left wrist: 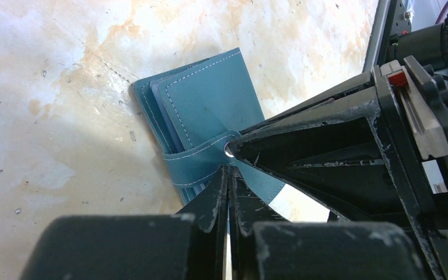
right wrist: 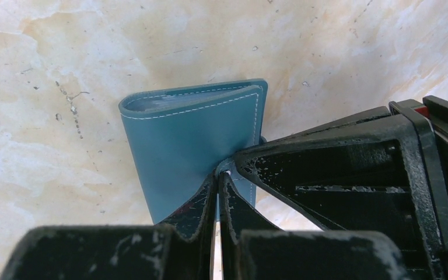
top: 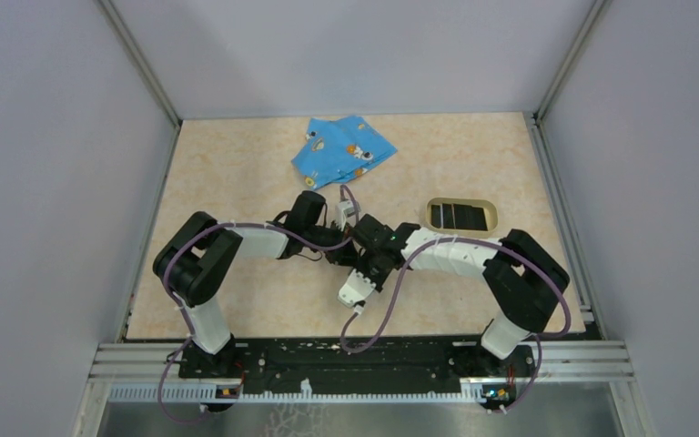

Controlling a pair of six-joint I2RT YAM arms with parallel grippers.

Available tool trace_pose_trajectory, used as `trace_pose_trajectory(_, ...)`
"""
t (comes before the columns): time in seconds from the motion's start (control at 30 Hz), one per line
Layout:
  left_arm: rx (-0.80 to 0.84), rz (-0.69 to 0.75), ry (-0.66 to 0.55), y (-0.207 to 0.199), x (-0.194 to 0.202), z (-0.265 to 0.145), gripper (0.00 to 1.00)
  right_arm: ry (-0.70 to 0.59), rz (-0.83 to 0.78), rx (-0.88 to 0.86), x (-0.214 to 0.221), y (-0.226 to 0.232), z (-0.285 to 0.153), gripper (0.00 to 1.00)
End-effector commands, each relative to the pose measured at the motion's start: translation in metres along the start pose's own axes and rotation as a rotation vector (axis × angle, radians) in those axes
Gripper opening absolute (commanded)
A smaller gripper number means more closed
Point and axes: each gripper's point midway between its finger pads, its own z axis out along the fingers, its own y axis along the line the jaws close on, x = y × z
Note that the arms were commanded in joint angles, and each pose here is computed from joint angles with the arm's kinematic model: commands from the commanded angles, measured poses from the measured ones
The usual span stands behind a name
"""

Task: Put the credit cards into the card holder
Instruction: Close the card holder at the center of the board, then reset both arms

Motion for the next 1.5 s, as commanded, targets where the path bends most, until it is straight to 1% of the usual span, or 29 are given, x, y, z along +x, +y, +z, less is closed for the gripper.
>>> trace_pose_trajectory(0.0, -0.065, -0.07, 0.081, 0.012, 0.027, -0.003, 0.03, -0.088, 0.056, -0.424, -0.027, 0.129, 0.035, 0.0)
trace_pose_trajectory(0.27, -0.065, -0.084, 0.074, 0.011, 0.024, -0.002, 0.03, -0.072, 0.043, -0.445, -0.032, 0.134, 0.039, 0.0)
trace_pose_trajectory(0.37, -0.068, -0.087, 0.074, 0.011, 0.022, -0.003, 0.03, -0.09, 0.067, -0.462, -0.037, 0.136, 0.036, 0.0)
trace_pose_trajectory(0.47, -0.068, -0.085, 0.075, 0.01, 0.022, -0.004, 0.03, -0.086, 0.118, -0.408, -0.038, 0.126, 0.038, 0.0)
trace_pose_trajectory(0.5, -0.068, -0.085, 0.073, 0.009, 0.022, -0.004, 0.03, -0.09, 0.142, -0.369, -0.039, 0.117, 0.038, 0.02)
trace_pose_trajectory(0.53, -0.068, -0.084, 0.073, 0.009, 0.022, -0.005, 0.03, -0.109, 0.162, -0.331, -0.042, 0.108, 0.036, 0.1)
trace_pose_trajectory(0.57, -0.069, -0.083, 0.069, 0.008, 0.02, -0.006, 0.03, -0.137, 0.192, -0.293, -0.045, 0.097, 0.031, 0.19)
trace_pose_trajectory(0.63, -0.073, -0.082, 0.059, 0.006, 0.017, -0.008, 0.04, -0.199, 0.242, -0.2, -0.051, 0.07, 0.016, 0.32)
trace_pose_trajectory(0.7, -0.089, -0.083, 0.041, 0.005, 0.013, -0.011, 0.06, -0.263, 0.292, -0.108, -0.052, 0.044, -0.005, 0.42)
trace_pose_trajectory(0.77, -0.11, -0.08, 0.012, 0.004, 0.006, -0.015, 0.13, -0.367, 0.321, -0.031, -0.056, 0.025, -0.031, 0.48)
trace_pose_trajectory(0.83, -0.129, -0.068, -0.03, 0.002, -0.004, -0.022, 0.19, -0.414, 0.339, 0.02, -0.056, 0.017, -0.053, 0.56)
trace_pose_trajectory(0.93, -0.149, -0.039, -0.103, -0.006, -0.021, -0.034, 0.26, -0.419, 0.374, 0.102, -0.053, 0.013, -0.082, 0.67)
trace_pose_trajectory(1.03, -0.163, 0.011, -0.189, -0.019, -0.038, -0.052, 0.3, -0.416, 0.438, 0.208, -0.043, 0.007, -0.105, 0.72)
trace_pose_trajectory(1.1, -0.161, 0.055, -0.248, -0.031, -0.048, -0.065, 0.32, -0.432, 0.524, 0.285, -0.03, 0.003, -0.124, 0.75)
trace_pose_trajectory(1.13, -0.159, 0.082, -0.287, -0.04, -0.052, -0.075, 0.35, -0.428, 0.605, 0.33, -0.019, 0.0, -0.136, 0.8)
trace_pose_trajectory(1.17, -0.163, 0.099, -0.323, -0.047, -0.057, -0.084, 0.38, -0.417, 0.698, 0.384, -0.009, -0.006, -0.149, 0.93)
trace_pose_trajectory(1.2, -0.175, 0.107, -0.355, -0.052, -0.058, -0.093, 0.44, -0.402, 0.821, 0.447, 0.004, -0.014, -0.164, 0.98)
trace_pose_trajectory(1.27, -0.196, 0.135, -0.445, -0.063, -0.063, -0.113, 0.59, -0.403, 1.003, 0.597, 0.031, -0.026, -0.2, 0.98)
trace_pose_trajectory(1.3, -0.201, 0.149, -0.49, -0.069, -0.065, -0.122, 0.69, -0.454, 1.074, 0.659, 0.04, -0.029, -0.218, 0.98)
trace_pose_trajectory(1.33, -0.205, 0.159, -0.539, -0.076, -0.067, -0.133, 0.82, -0.519, 1.147, 0.73, 0.049, -0.033, -0.236, 0.98)
trace_pose_trajectory(1.37, -0.212, 0.16, -0.582, -0.08, -0.068, -0.141, 0.95, -0.584, 1.263, 0.821, 0.062, -0.035, -0.253, 0.98)
trace_pose_trajectory(1.4, -0.218, 0.158, -0.632, -0.086, -0.071, -0.152, 0.98, -0.608, 1.399, 0.93, 0.079, -0.034, -0.269, 0.98)
trace_pose_trajectory(1.43, -0.216, 0.155, -0.669, -0.091, -0.071, -0.16, 0.99, -0.618, 1.483, 1.03, 0.089, -0.032, -0.285, 0.99)
trace_pose_trajectory(1.47, -0.21, 0.148, -0.7, -0.097, -0.071, -0.167, 0.99, -0.617, 1.524, 1.084, 0.094, -0.03, -0.296, 0.98)
